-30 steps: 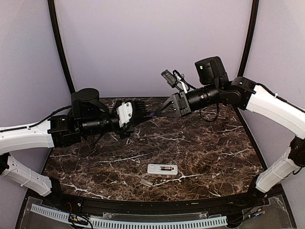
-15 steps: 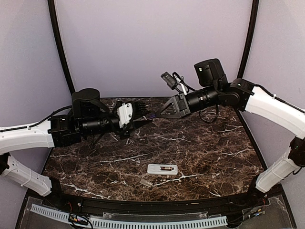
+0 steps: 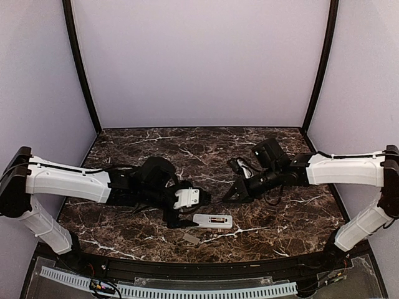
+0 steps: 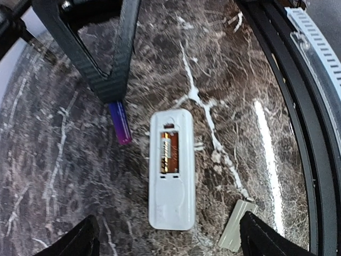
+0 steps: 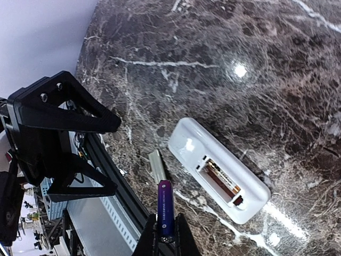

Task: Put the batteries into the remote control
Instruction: Hold the remote control without the battery cover at the center of the board, then place the battery in the battery compartment.

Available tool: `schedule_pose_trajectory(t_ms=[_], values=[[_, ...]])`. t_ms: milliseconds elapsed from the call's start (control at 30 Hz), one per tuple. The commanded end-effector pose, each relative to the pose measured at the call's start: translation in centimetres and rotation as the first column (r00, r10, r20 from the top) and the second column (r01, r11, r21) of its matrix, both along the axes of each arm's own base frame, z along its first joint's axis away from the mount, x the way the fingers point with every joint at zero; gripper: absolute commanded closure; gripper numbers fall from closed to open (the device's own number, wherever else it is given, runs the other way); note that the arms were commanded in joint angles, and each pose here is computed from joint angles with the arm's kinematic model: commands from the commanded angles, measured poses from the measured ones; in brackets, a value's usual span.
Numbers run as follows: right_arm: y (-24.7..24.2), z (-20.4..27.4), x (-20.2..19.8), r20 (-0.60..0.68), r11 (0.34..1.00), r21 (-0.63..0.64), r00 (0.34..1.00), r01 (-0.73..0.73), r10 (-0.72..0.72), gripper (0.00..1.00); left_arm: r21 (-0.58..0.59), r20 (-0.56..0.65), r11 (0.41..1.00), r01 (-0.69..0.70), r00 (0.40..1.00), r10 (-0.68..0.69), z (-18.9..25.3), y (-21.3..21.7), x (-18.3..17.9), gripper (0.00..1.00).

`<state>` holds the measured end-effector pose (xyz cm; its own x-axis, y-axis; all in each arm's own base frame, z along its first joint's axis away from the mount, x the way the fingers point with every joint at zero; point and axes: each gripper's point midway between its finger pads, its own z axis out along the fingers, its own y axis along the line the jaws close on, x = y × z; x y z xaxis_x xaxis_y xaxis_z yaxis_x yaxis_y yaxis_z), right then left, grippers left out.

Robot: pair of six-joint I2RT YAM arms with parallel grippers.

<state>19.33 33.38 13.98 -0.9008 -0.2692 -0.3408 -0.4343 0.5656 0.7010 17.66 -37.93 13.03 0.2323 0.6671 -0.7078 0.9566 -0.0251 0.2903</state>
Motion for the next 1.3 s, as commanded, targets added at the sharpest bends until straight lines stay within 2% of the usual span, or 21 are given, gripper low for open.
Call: schedule_pose_trajectory(t_ms=[0,200,300,600,1267], values=[[0.7,-2.0,1.2,-0.002,0.995,0.068,0.997,0.079,-0.079,1.0,0.11,-0.119,0.994,0.02,0.993,-0.007,-4.9,0.4,-1.0,0.11],[0.7,-4.6,0.5,-0.027,0.995,0.055,0.996,0.084,-0.083,1.0,0.128,-0.144,0.992,0.007,0.989,0.012,-7.0,-0.4,0.6,0.14],[0.9,-5.7,0.0,-0.043,0.996,0.046,0.997,0.072,-0.07,1.0,0.135,-0.163,0.991,-0.007,0.986,0.03,-7.7,-0.3,1.4,0.19],[0.6,-7.0,-0.8,-0.067,0.998,0.029,0.996,0.054,-0.052,1.0,0.178,-0.22,0.984,0.006,0.975,0.034,-10.0,0.2,0.7,0.3],[-0.3,-9.0,-1.8,-0.081,0.999,-0.035,0.996,0.023,-0.026,1.0,0.185,-0.235,0.983,-0.012,0.97,0.056,-10.7,0.4,0.7,0.36]])
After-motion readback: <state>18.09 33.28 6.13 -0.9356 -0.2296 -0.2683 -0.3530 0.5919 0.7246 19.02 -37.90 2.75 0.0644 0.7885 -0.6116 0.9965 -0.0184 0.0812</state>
